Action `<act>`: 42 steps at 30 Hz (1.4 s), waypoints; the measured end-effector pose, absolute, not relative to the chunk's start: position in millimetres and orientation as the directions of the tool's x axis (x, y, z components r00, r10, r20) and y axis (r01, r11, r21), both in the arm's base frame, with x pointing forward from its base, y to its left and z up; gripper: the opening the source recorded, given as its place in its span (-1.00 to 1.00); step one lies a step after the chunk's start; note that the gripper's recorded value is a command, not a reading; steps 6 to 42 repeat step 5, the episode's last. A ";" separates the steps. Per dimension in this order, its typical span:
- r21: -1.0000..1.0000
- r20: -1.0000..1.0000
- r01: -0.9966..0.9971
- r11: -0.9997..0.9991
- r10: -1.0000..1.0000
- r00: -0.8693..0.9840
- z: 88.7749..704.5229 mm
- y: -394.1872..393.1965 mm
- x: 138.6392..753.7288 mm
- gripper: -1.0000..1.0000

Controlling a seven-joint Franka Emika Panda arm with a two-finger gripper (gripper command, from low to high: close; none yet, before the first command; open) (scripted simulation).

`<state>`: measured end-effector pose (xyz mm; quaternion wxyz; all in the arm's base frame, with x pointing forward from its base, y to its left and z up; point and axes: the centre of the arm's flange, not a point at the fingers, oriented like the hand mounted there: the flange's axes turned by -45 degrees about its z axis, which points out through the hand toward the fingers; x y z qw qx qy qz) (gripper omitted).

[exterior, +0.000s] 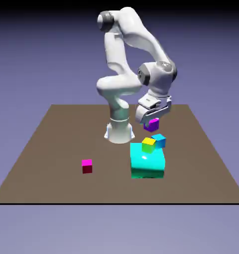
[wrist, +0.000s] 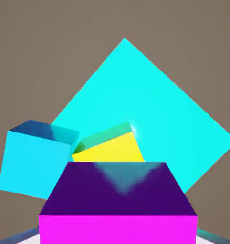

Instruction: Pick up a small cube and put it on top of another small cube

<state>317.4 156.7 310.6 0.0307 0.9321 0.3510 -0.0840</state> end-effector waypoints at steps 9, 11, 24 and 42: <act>0.000 -0.178 0.660 -0.751 0.650 0.739 281.5 153.5 312.6 1.00; 0.000 -0.178 0.660 -0.751 0.650 0.739 281.5 153.5 312.6 1.00; 0.000 -0.178 0.660 -0.751 0.650 0.739 281.5 153.5 312.6 1.00; 0.000 -0.178 0.660 -0.751 0.650 0.739 281.5 153.5 312.6 1.00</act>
